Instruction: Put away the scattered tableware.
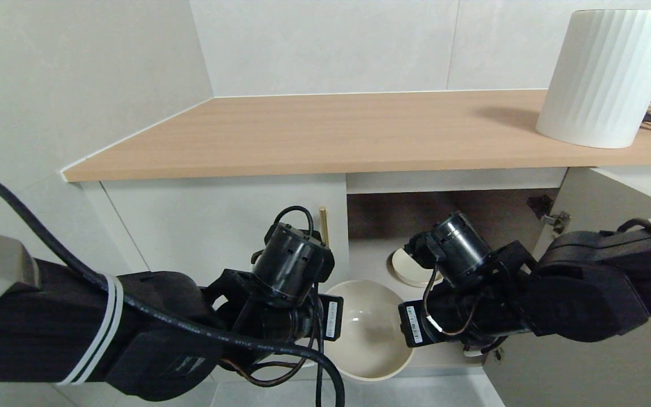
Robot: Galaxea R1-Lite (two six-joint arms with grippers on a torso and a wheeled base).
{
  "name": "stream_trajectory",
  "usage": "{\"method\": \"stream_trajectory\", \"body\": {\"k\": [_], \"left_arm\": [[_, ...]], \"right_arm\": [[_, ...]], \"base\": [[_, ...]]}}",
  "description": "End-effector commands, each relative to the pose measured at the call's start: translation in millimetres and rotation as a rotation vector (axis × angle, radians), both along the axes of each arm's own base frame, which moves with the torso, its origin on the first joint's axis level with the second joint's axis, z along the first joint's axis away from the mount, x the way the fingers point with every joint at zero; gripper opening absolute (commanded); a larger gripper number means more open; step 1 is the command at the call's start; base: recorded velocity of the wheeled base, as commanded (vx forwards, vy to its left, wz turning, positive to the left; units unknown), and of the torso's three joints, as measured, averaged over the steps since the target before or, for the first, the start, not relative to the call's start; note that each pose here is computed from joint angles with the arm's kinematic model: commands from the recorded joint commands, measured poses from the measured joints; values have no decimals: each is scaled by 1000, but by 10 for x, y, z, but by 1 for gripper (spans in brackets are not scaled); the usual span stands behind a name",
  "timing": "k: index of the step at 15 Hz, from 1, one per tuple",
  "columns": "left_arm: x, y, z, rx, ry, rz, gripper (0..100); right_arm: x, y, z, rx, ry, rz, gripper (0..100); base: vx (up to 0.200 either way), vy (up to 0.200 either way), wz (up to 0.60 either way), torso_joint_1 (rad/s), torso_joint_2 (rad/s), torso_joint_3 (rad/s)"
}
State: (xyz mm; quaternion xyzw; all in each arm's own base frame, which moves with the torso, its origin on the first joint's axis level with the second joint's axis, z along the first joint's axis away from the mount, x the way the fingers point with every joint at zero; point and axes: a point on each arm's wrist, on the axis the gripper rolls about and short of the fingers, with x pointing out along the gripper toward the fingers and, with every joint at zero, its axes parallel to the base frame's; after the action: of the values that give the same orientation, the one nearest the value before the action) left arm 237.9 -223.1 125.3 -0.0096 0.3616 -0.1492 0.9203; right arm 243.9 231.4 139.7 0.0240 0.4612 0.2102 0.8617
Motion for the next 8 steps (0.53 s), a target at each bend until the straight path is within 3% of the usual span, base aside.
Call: {"method": "stream_trajectory", "body": {"k": [1,4,5,8], "left_arm": [[1,5,9,-2,-2,1,0],[-3,2,0,1,-1,-1,0],[-2,1,-6,4,1,-2,100],[-7,14,51,-16,-19,1,100]], "right_arm": [[7,12,-28,-4,4,3,0],[3,7,-13,-1,0,2,0],[-1,11,-21,-3,2,4,0],[-11,2,-58,-25,3,-8,0]], "base": [[0,0,0,0,0,0],[0,0,0,0,0,0],[0,0,0,0,0,0],[0,0,0,0,0,0]]}}
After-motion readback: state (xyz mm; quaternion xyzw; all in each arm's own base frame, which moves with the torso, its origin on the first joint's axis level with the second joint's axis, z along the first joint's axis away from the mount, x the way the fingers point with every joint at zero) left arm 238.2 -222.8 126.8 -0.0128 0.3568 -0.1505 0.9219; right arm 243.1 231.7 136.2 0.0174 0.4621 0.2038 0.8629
